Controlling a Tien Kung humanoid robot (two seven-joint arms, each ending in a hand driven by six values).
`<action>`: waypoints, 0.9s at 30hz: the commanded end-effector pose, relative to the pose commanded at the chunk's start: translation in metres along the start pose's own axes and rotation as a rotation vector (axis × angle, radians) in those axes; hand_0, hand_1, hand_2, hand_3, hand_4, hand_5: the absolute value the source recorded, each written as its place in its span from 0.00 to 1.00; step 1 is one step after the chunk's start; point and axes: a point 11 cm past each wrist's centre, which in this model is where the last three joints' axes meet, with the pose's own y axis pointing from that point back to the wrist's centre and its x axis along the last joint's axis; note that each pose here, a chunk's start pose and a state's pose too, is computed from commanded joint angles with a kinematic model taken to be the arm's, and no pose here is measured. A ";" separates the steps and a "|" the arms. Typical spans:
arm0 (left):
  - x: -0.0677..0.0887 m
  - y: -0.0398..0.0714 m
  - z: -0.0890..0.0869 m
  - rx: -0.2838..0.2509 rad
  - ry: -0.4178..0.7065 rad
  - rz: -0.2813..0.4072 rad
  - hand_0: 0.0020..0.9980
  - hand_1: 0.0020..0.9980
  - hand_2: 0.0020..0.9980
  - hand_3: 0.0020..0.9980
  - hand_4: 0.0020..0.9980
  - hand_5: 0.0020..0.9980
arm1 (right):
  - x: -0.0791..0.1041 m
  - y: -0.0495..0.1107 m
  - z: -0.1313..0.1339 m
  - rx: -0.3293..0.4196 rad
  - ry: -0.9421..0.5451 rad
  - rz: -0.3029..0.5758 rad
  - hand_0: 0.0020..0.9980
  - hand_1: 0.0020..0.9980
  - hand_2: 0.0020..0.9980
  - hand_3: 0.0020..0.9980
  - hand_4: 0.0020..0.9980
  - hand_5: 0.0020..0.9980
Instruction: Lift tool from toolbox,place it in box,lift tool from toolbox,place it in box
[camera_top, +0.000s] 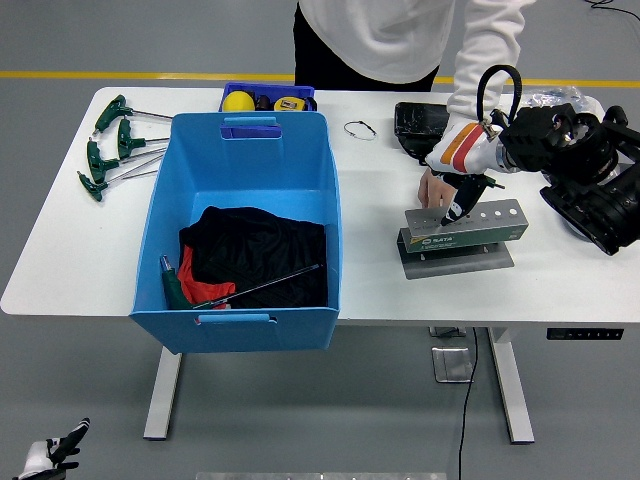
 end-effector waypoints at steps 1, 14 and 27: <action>0.000 0.000 -0.001 0.001 -0.001 0.001 0.72 0.63 0.71 0.70 0.76 0.70 | 0.000 0.001 0.001 -0.004 -0.004 0.007 0.02 0.00 0.09 0.04 0.98 0.67; 0.004 0.000 -0.008 0.017 -0.006 0.007 0.71 0.63 0.71 0.70 0.76 0.70 | 0.009 0.007 0.009 -0.032 -0.014 0.046 0.00 0.00 0.02 0.01 0.93 0.66; 0.013 -0.001 -0.017 0.031 -0.008 0.026 0.71 0.63 0.70 0.70 0.76 0.70 | 0.041 0.023 0.026 -0.068 -0.022 0.086 0.00 0.00 0.01 0.00 0.93 0.67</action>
